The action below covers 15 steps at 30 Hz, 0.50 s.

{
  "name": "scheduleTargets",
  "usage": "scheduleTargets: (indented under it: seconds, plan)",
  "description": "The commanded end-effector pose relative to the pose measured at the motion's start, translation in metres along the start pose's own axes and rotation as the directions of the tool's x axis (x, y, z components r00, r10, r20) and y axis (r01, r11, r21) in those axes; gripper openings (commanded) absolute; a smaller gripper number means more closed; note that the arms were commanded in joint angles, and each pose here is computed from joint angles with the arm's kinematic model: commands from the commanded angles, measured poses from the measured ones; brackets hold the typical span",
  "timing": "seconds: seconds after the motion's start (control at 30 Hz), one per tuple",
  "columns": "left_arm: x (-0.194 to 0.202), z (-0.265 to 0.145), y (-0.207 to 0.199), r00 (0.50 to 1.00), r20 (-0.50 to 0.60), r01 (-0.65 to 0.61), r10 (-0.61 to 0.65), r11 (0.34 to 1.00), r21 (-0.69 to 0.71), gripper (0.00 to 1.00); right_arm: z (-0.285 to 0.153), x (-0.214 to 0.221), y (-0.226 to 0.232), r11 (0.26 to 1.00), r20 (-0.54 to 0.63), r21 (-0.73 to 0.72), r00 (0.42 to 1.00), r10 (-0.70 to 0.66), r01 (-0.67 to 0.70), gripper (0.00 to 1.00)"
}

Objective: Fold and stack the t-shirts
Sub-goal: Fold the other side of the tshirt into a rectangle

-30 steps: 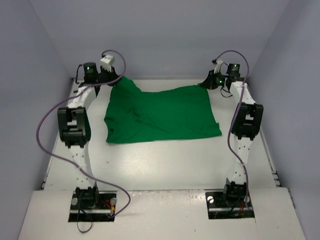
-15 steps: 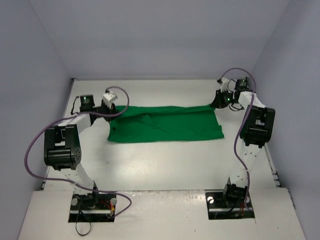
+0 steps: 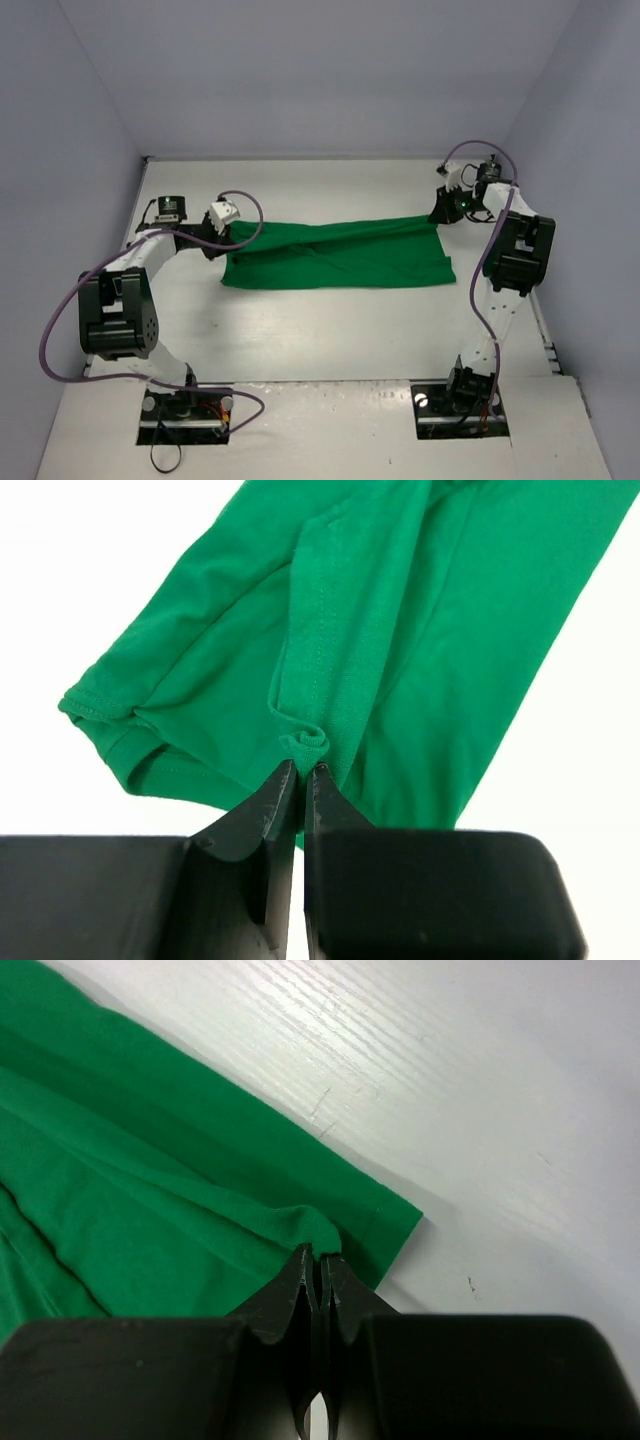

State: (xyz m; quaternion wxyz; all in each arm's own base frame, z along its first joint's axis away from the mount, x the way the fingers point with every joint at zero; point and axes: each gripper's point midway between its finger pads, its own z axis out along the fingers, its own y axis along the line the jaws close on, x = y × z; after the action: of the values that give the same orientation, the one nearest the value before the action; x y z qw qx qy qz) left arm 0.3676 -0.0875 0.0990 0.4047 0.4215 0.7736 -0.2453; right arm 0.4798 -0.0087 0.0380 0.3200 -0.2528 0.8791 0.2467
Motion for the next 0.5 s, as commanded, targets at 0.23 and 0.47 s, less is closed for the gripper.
scheduleTargets:
  seconds: [0.23,0.47]
  plan:
    - [0.007,-0.016,-0.031,0.939,-0.049,-0.332,0.341,0.934,0.131,0.12,-0.042,0.025,0.041,0.948,-0.110,-0.110,0.944,-0.310,0.299,0.02]
    - [0.025,-0.033,-0.070,0.768,-0.012,-0.624,0.640,0.752,0.213,0.57,-0.071,0.045,0.058,0.833,-0.169,-0.154,0.816,-0.552,0.532,0.44]
